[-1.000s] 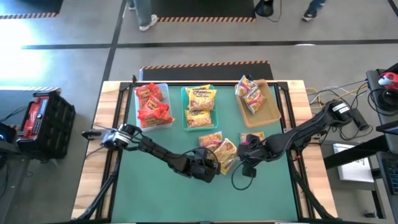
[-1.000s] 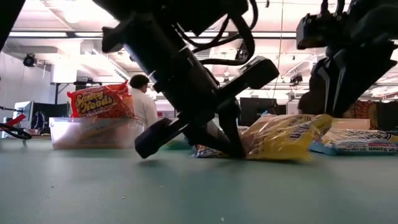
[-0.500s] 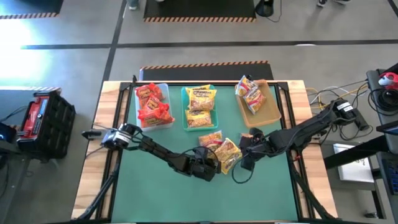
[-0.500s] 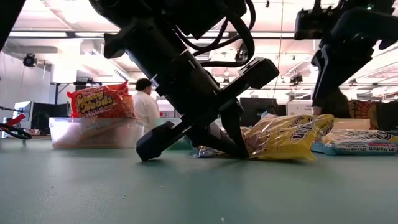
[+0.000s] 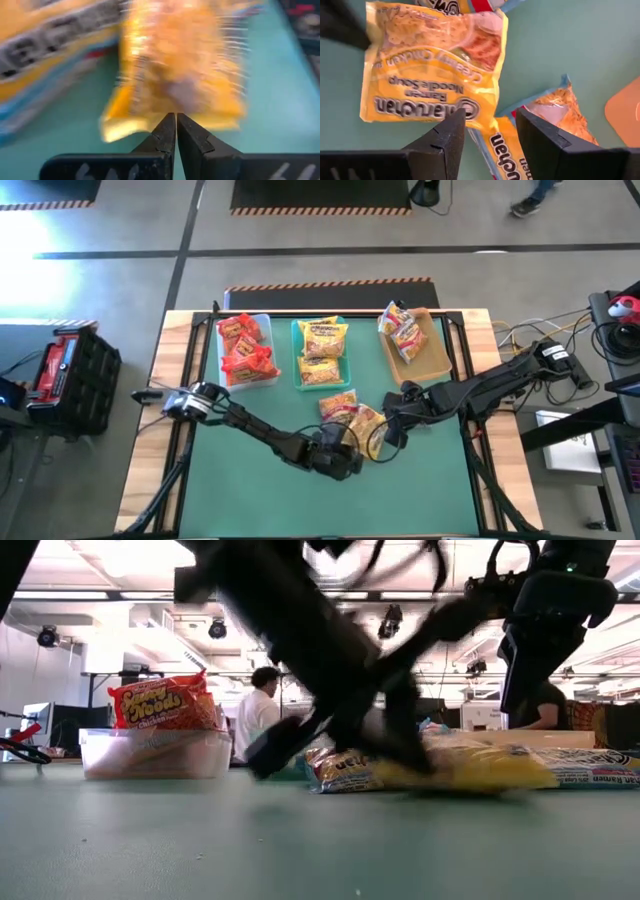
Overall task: Sort Maruchan noodles
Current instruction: Put the yellow noodle pack into the blue bin
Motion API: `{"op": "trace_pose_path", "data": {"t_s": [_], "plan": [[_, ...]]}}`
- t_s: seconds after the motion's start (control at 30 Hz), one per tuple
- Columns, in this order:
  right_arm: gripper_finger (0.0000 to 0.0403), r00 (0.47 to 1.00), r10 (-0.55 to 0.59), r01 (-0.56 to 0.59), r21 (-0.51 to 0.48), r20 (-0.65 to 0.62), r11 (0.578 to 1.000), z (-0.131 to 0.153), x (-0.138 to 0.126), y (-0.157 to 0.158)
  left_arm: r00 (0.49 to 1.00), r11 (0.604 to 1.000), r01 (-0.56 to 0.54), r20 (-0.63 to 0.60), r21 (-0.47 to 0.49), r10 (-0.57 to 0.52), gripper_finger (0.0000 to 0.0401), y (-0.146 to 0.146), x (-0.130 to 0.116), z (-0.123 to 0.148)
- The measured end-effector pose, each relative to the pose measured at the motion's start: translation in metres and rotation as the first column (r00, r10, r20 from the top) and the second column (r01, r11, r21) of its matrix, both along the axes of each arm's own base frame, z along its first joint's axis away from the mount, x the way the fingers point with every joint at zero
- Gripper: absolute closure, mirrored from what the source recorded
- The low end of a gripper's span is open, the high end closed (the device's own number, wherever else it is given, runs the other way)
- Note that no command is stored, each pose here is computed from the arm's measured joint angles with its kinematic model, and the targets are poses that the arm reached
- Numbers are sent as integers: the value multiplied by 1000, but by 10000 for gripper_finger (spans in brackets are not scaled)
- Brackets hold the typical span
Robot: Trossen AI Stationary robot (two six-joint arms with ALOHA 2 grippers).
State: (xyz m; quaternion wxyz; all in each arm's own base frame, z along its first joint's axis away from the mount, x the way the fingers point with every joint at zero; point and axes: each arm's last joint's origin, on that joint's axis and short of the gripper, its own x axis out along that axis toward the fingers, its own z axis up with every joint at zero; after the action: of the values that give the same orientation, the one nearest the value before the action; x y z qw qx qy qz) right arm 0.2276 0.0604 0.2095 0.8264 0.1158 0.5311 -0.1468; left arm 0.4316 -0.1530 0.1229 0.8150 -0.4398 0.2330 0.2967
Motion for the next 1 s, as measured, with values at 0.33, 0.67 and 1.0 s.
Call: {"op": "trace_pose_path", "data": {"t_s": [0.33, 0.67, 1.0], "plan": [[254, 1000, 0, 0, 0, 0, 1000, 0, 0, 0, 998, 992, 61, 23, 109, -64, 401, -2, 10, 16], [256, 1000, -22, 23, -67, 20, 997, 0, 1, -2, 999, 994, 32, 28, 101, -35, 401, 1, 17, -7], [265, 999, -22, 24, -82, 24, 996, 0, 1, -3, 1000, 999, 5, -14, 40, -5, 401, -2, 16, -30]]}}
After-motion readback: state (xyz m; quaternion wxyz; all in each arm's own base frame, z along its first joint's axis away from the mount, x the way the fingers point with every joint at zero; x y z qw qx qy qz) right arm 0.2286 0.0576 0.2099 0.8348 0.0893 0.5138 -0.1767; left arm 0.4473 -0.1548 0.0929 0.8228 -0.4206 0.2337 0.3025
